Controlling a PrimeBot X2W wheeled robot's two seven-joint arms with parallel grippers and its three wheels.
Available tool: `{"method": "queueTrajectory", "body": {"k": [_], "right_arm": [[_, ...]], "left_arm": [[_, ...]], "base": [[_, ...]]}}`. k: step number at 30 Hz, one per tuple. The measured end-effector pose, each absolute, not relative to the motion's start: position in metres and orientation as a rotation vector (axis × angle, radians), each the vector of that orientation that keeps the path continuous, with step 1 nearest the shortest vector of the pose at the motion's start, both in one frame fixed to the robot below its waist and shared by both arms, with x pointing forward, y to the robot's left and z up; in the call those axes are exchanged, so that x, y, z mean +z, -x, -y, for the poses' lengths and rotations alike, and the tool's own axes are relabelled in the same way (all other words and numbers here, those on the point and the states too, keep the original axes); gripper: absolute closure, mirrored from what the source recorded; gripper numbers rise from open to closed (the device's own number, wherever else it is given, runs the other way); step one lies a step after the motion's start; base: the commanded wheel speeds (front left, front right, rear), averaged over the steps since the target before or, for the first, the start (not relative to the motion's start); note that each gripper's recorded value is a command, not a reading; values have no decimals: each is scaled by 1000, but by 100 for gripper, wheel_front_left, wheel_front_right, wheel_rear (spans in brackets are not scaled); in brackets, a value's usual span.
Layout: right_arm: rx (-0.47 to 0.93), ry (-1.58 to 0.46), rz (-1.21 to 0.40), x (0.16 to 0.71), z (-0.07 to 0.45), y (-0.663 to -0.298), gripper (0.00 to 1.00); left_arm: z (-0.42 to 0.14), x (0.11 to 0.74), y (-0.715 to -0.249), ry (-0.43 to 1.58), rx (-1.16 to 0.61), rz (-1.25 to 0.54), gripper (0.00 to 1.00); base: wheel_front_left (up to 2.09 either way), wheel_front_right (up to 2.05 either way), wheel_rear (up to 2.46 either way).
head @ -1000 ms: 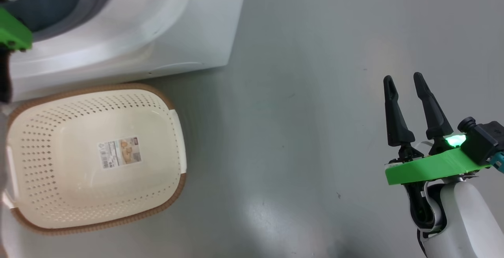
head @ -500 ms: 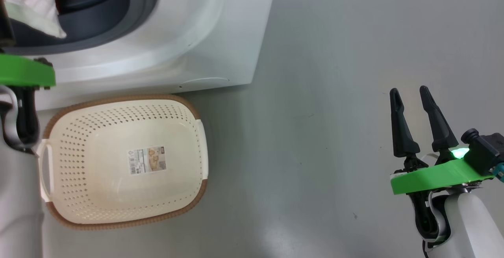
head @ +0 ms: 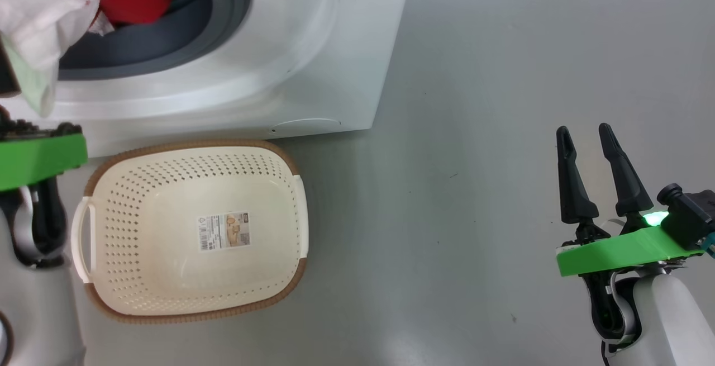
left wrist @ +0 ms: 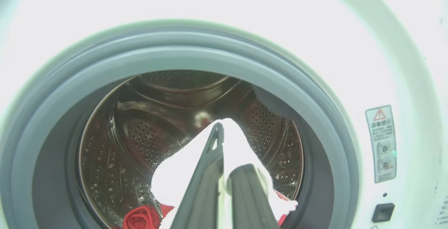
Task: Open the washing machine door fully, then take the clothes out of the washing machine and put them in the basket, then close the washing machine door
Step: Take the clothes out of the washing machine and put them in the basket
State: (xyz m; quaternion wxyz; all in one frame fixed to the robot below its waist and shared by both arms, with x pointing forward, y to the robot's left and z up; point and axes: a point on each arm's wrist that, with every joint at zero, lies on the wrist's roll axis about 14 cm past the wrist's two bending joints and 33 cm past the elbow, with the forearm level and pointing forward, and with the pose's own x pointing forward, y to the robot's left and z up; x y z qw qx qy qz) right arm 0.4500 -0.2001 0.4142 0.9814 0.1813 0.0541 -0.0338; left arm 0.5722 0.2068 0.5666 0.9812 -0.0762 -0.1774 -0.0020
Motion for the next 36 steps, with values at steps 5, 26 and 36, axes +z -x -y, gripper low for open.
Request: {"method": "queueTrajectory", "body": {"k": [5,26,36], "right_arm": [[-64,-360,-108,414,199,-451,0],[-72,-359,-150,399,199,-446,0],[-76,-354,-176,385,200,-451,0]], "left_arm": [[-208,594,-558,158,-2,451,100],[-203,554,-540,177,2,366,100],[-189,440,-537,210,13,46,100]], "base": [[0,0,0],[0,0,0],[0,0,0]]}}
